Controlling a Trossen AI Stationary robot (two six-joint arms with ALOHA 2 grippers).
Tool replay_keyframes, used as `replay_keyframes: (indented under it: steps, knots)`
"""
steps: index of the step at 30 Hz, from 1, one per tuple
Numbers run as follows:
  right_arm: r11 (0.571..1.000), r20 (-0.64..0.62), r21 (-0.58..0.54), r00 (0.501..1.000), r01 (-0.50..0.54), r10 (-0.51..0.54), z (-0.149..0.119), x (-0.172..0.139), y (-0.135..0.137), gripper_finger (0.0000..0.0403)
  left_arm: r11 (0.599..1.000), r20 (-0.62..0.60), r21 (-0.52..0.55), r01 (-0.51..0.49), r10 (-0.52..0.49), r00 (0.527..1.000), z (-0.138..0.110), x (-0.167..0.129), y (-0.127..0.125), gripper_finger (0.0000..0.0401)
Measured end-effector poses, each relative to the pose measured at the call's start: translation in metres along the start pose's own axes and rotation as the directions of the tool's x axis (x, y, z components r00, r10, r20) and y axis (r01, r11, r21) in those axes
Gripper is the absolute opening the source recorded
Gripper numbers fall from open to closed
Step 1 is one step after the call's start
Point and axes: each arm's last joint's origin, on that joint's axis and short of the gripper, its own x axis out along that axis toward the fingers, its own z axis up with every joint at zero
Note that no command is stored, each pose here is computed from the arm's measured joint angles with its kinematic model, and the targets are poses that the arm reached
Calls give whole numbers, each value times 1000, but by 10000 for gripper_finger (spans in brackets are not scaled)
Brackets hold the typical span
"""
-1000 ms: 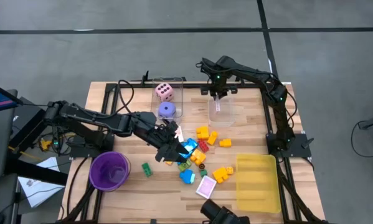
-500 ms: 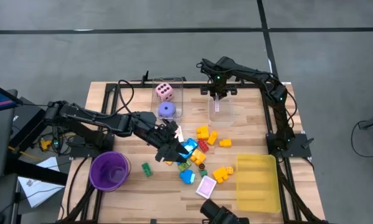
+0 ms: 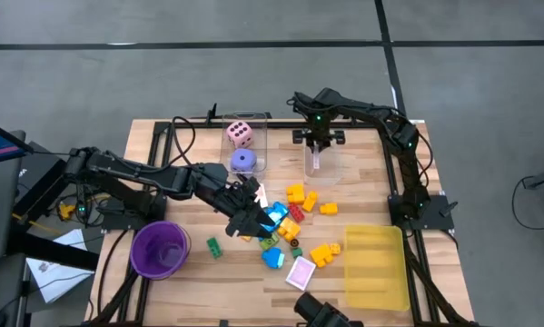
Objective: Pick & Place Toys
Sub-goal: Put the red deck of cards into the right transparent bin
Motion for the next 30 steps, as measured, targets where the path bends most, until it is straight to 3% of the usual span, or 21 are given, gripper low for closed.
replay_keyframes:
  steps: [23, 30]
  knots:
    - [999, 28, 6, 999, -40, 40, 4, -1, 2, 68, 1000, -8, -8, 6, -6, 1000, 0, 0, 0, 333]
    - [999, 42, -20, 998, -51, 52, 4, 0, 5, 88, 1000, -8, -8, 6, -6, 1000, 0, 0, 0, 333]
